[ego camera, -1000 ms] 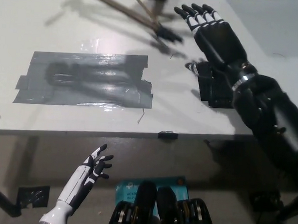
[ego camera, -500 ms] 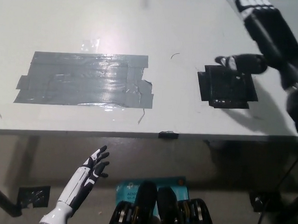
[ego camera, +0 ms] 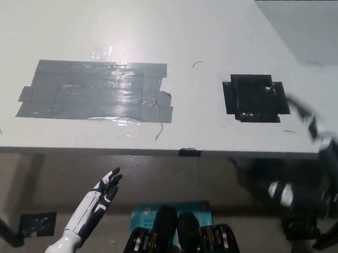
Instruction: A tripod is kept on the middle of the desk infront of the robot and the robot grabs one of its legs to pick it up and hands it to a person
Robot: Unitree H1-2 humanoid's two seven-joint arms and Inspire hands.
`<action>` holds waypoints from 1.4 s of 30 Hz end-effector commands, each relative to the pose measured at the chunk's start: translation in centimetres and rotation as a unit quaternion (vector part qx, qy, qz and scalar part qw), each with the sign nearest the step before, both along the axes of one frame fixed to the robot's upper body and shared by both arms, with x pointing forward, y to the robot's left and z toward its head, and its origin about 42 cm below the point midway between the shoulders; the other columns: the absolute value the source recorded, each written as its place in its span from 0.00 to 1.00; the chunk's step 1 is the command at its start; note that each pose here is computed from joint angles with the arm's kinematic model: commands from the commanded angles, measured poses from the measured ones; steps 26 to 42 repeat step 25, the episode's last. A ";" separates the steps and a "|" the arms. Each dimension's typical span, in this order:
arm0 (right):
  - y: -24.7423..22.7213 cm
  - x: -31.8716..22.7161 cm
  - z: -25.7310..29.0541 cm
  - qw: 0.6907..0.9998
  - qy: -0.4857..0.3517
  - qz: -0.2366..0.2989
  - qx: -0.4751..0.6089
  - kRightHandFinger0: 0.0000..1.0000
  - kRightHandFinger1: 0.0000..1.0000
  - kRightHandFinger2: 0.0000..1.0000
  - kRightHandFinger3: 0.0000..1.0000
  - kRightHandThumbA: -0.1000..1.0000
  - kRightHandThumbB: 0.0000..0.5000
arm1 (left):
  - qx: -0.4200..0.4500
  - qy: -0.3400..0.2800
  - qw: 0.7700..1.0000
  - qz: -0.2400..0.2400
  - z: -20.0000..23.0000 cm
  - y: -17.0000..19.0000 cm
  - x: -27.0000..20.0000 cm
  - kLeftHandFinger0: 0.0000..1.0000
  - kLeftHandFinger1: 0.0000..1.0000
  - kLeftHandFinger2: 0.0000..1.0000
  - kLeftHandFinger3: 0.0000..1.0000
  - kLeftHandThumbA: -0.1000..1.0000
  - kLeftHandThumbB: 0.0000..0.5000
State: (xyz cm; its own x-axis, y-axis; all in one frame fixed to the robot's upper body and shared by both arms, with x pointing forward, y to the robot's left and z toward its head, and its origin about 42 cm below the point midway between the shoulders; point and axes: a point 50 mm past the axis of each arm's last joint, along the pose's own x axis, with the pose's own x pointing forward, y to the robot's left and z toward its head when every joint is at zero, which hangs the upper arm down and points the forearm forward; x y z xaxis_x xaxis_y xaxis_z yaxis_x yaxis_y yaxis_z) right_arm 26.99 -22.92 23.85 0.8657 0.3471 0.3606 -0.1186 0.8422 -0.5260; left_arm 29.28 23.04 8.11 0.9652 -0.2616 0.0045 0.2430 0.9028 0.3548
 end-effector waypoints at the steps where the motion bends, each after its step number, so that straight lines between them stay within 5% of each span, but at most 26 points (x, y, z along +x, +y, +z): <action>1: 1.7 0.7 -4.7 0.980 0.028 -0.005 0.198 1.00 1.00 1.00 1.00 0.95 0.55 | -0.018 -0.052 0.998 0.011 0.3 0.5 -1.0 1.00 1.00 1.00 1.00 1.00 0.36; 6: 3.7 1.9 -8.6 0.963 0.110 -0.017 0.245 1.00 1.00 1.00 1.00 1.00 0.51 | -0.029 -0.074 0.996 0.026 0.4 0.3 -0.9 1.00 1.00 1.00 1.00 1.00 0.37; 8: 4.4 2.5 -9.7 0.959 0.141 0.004 0.246 1.00 1.00 1.00 1.00 1.00 0.42 | -0.028 -0.082 0.996 0.034 0.6 0.5 -0.7 1.00 1.00 1.00 1.00 1.00 0.40; 24: 5.2 3.5 -11.9 0.957 0.204 0.060 0.196 1.00 1.00 1.00 1.00 1.00 0.63 | -0.024 -0.109 0.993 0.046 1.8 0.6 0.6 1.00 1.00 1.00 1.00 1.00 0.39; 42: 5.2 3.5 -11.9 0.957 0.204 0.060 0.196 1.00 1.00 1.00 1.00 1.00 0.63 | -0.024 -0.109 0.993 0.046 1.8 0.6 0.6 1.00 1.00 1.00 1.00 1.00 0.39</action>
